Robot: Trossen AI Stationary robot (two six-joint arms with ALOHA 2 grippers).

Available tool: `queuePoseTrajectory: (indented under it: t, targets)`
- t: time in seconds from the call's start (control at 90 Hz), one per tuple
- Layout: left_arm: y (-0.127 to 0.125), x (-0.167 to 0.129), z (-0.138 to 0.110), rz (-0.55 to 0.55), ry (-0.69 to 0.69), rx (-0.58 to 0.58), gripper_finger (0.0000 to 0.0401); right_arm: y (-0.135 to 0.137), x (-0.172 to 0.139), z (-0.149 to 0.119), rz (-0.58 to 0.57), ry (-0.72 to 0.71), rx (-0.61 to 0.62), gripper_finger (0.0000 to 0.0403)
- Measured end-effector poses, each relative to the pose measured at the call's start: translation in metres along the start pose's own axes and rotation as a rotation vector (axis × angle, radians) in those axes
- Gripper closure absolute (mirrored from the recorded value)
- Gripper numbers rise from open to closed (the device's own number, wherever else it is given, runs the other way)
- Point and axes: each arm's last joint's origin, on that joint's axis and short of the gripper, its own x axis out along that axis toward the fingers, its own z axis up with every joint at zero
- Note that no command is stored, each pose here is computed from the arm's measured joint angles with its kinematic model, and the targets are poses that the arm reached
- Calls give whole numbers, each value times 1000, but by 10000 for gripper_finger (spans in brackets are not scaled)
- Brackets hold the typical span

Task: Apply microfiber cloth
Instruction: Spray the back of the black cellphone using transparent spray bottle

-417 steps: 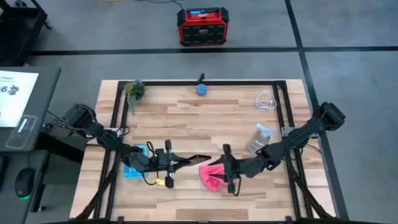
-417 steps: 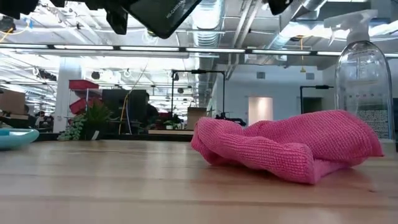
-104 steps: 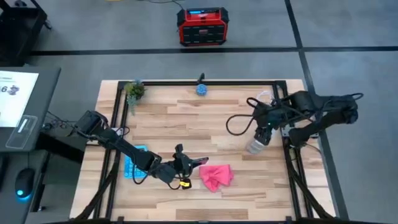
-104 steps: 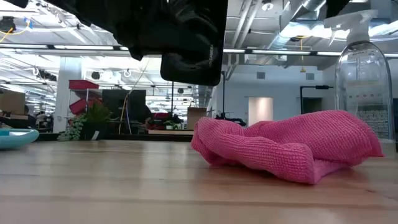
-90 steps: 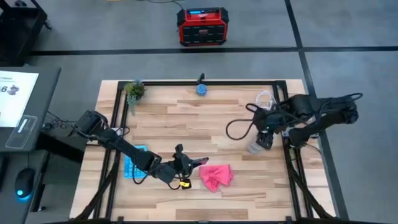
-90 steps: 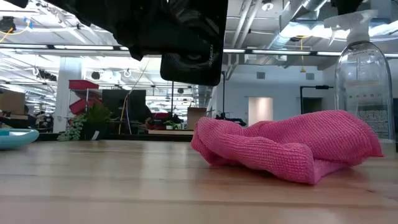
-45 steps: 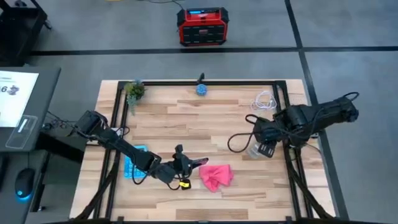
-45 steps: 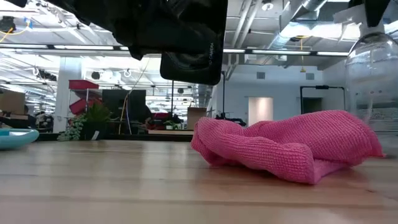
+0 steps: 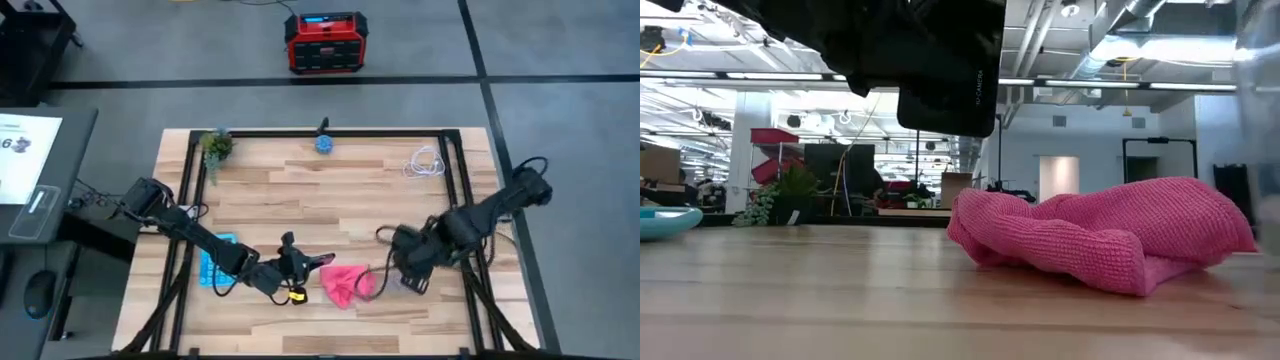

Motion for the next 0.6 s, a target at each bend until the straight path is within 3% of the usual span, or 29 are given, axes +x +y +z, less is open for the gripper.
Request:
queuePoseTrajectory:
  t: [0.167,0.289,0.467,0.6]
  targets:
    - [-1,-4,0,24,3,46,394,39,13,20,15,20,-134,302]
    - [2,-19,4,93,19,81,395,52,24,44,-4,-16,-188,302]
    - [10,-39,6,172,74,89,395,56,44,89,-69,-146,-208,302]
    - [16,-50,0,240,114,81,395,51,38,111,-18,-246,-254,303]
